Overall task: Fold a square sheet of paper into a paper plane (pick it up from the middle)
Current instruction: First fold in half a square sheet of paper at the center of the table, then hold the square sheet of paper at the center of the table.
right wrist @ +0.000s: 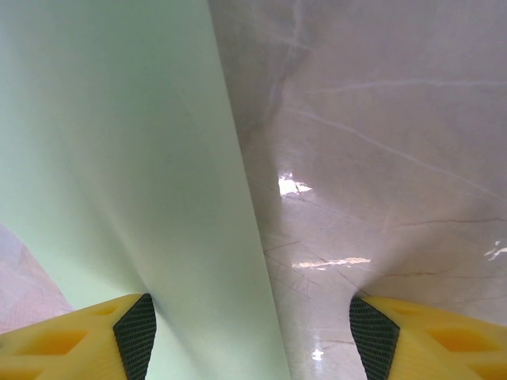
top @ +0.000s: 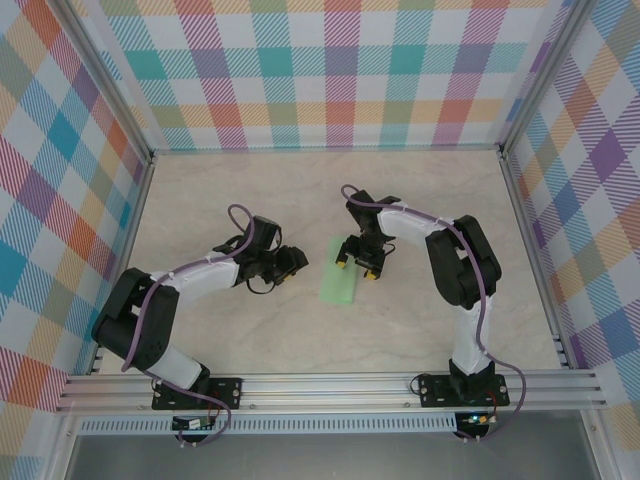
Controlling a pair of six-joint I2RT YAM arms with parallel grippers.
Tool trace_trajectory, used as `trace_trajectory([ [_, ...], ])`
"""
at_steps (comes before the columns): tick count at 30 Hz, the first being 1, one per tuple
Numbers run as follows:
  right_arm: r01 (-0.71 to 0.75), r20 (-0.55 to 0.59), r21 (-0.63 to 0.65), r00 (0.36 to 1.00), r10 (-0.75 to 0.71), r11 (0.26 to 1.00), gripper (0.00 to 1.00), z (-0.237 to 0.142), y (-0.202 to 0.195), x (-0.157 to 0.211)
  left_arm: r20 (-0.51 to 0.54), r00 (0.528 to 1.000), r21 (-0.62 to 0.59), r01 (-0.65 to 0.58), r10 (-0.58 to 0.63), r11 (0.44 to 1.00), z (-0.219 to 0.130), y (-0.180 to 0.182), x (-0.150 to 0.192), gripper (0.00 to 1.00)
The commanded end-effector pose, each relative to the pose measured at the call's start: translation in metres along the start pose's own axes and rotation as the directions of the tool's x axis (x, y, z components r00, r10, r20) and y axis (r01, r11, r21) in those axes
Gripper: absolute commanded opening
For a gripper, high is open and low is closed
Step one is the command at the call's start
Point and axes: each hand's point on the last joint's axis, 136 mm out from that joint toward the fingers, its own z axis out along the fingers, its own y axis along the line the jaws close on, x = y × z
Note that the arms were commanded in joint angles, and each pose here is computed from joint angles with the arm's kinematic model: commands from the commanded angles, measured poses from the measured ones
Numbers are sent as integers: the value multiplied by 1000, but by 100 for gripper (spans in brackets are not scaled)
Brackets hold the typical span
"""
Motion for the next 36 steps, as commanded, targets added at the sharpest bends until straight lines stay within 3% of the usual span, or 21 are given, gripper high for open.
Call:
trace_trajectory([
  [1,41,-49,103,998,-36,994,70,38,-24,7,-15,1000,38,-22,23,999,3,-13,-3,43],
  [15,29,-54,114,998,-23,993,70,41,-28,8,-47,998,56,-42,45,998,8,-21,1,41],
  [17,28,-55,116,998,-22,993,70,41,-29,9,-63,997,68,-51,55,996,11,-25,2,35],
  [23,22,-55,124,998,-15,992,70,42,-31,9,-113,989,60,-92,98,994,24,-40,6,1],
  [36,16,-58,124,998,-9,992,70,44,-33,11,-173,975,-18,-142,137,990,60,-49,12,0],
])
